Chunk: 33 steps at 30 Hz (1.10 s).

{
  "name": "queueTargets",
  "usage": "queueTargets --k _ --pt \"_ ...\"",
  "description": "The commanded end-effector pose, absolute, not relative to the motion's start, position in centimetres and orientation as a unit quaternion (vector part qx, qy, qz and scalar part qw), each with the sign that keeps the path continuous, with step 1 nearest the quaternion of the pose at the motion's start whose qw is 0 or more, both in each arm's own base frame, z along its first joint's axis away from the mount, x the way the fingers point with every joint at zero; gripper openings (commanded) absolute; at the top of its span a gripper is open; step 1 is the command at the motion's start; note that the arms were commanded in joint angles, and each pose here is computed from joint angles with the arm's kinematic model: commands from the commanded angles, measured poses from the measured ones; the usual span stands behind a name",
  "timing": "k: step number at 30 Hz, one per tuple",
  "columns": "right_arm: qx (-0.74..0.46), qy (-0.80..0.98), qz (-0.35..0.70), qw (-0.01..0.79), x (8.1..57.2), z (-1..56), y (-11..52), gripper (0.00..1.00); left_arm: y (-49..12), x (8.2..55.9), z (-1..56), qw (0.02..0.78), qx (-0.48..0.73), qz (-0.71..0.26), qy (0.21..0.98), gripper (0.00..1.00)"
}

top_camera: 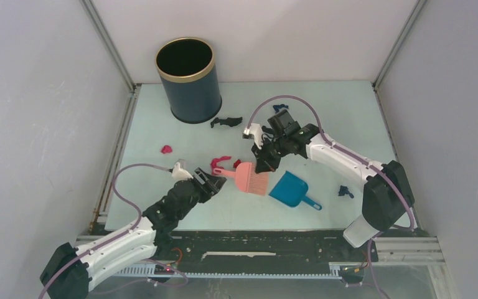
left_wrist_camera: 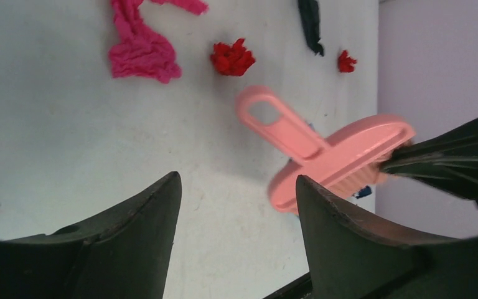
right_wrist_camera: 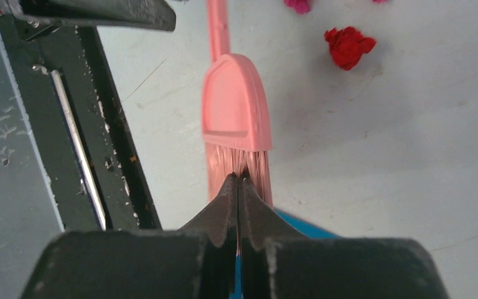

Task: Sweep away the paper scraps from the table

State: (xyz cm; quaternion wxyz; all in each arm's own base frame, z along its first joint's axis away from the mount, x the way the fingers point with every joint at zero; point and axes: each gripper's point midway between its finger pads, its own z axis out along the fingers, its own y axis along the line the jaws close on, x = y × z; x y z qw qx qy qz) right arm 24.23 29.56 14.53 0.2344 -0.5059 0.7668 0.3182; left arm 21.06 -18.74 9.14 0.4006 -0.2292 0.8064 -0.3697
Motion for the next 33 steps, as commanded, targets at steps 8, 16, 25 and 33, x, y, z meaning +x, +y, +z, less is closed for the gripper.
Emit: queueTargets --k 8,16,25,33 --pt "-0.451 0.764 0.419 0.191 22.7 15.6 29.7 0.0 -21.1 22.1 18.1 0.532 -0.12 -0.468 0.695 0.72" --pt "-0.417 0.765 0.457 0.18 23.1 16.6 28.9 0.0 -22.9 22.6 18.8 0.52 -0.109 -0.488 0.693 0.63" --pt "-0.386 0.757 0.494 0.186 23.7 18.0 27.8 0.0 -23.7 22.6 18.0 0.485 -0.149 -0.492 0.707 0.74" --pt "-0.376 0.745 0.524 0.171 22.7 18.4 27.6 0.0 -28.0 21.3 18.9 0.474 -0.032 -0.539 0.696 0.66"
